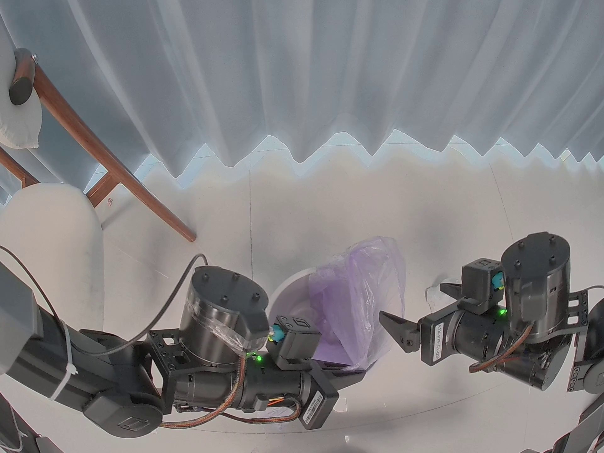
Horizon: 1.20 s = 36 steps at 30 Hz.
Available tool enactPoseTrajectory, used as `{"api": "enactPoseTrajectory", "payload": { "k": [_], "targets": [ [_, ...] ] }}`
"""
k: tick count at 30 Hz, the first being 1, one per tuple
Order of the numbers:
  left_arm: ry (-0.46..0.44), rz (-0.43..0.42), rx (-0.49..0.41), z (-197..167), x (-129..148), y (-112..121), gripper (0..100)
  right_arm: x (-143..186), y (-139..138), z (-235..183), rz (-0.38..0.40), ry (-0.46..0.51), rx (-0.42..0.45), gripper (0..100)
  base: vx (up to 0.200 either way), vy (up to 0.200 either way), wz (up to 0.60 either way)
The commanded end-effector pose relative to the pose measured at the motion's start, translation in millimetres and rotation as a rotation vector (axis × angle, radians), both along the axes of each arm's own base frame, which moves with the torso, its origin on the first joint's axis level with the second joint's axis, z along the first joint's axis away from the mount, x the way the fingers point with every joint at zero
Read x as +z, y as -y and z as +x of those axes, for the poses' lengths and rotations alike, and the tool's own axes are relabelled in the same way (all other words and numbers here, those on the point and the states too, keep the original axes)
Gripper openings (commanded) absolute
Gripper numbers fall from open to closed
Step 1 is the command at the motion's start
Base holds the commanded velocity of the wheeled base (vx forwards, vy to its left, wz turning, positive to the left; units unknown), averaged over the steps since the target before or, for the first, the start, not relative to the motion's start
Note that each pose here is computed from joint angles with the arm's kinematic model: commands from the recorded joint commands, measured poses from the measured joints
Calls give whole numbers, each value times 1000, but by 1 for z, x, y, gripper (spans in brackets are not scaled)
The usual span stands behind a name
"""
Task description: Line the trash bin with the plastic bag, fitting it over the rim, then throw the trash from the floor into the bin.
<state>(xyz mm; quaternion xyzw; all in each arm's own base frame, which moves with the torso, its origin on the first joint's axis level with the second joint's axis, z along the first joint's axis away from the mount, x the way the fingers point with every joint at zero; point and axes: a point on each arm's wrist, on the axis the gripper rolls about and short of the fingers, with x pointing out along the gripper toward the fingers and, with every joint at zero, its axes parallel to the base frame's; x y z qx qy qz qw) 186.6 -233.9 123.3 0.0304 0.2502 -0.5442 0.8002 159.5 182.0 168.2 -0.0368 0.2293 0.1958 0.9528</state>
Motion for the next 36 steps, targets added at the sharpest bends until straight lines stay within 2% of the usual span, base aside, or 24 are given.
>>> {"api": "enactPoseTrajectory", "payload": {
  "k": [1, 6, 13, 21, 27, 28, 36],
  "targets": [
    [3, -4, 4, 0, 2, -2, 0, -11, 2, -2, -37, -24, -6, 100, 0, 0, 0],
    [7, -9, 4, -3, 5, -5, 0, -16, 2, 9, -50, -37, -38, 100, 0, 0, 0],
    [7, -9, 0, -4, 4, -5, 0, -22, -10, 20, -68, -51, -39, 100, 0, 0, 0],
    [1, -2, -5, -11, 4, -11, 0, -12, -26, 34, -31, -27, -44, 100, 0, 0, 0],
    [3, -5, 3, -9, 4, -12, 0, -16, -25, 33, -43, -37, -44, 100, 0, 0, 0],
    [4, -6, 3, -9, 5, -12, 0, -16, -25, 33, -43, -37, -44, 0, 0, 0, 0],
    [16, 11, 42, -8, 4, -12, 0, -19, -24, 29, -48, -45, -35, 0, 0, 0, 0]
  ]
}}
